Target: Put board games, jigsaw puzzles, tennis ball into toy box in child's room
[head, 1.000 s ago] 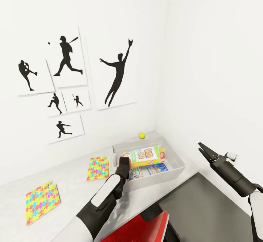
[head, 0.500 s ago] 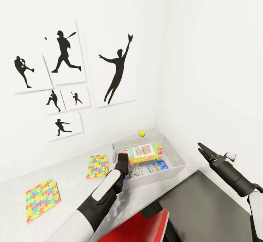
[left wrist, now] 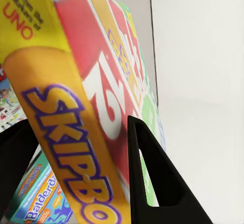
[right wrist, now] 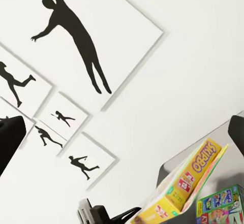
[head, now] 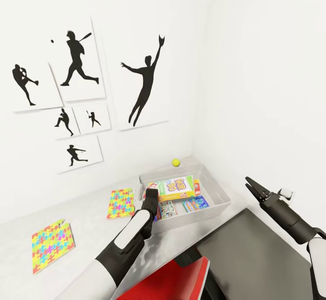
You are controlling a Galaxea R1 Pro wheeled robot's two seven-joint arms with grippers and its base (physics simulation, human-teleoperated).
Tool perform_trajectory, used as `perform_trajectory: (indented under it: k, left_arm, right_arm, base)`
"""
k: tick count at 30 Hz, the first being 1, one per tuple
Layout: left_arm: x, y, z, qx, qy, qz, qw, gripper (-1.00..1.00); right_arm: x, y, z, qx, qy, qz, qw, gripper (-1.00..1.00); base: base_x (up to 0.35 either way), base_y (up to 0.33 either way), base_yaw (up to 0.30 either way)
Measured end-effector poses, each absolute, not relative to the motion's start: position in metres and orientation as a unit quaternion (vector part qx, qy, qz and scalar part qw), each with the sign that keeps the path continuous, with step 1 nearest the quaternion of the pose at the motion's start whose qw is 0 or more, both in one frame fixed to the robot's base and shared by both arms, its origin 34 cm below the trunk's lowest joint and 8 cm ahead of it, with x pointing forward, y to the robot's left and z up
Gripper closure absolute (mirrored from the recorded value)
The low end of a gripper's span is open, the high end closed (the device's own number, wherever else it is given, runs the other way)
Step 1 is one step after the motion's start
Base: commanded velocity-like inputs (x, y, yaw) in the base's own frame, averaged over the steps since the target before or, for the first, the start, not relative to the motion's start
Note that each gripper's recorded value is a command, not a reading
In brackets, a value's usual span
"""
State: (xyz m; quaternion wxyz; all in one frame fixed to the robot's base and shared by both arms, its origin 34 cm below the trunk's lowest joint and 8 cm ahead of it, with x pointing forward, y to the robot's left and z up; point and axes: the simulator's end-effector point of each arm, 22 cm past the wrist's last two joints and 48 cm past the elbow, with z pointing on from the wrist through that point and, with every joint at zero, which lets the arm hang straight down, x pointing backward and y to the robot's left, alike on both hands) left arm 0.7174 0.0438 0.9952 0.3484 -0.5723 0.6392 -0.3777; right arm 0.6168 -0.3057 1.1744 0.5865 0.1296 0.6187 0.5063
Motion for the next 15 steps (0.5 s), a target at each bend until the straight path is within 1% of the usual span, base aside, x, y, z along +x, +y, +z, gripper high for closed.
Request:
perform_trajectory:
  k: [10,15]
  left_arm:
    - [0.718,0.044,0.993,-0.572,0.64,-0.376,0.349,1.0]
    - [0.731,0.054,1.003,-0.571,0.638,-0.381,0.351,1.0]
  right_arm:
    - [0.617,-0.306,1.173,0.129,0.618,0.507,0.586,-1.0]
    - [0.614,-0.301,1.164,0.133,0.623,0.508,0.58,-1.0]
  base:
    - [0.0,0.0,0.0]
    - [0.0,0.0,0.0]
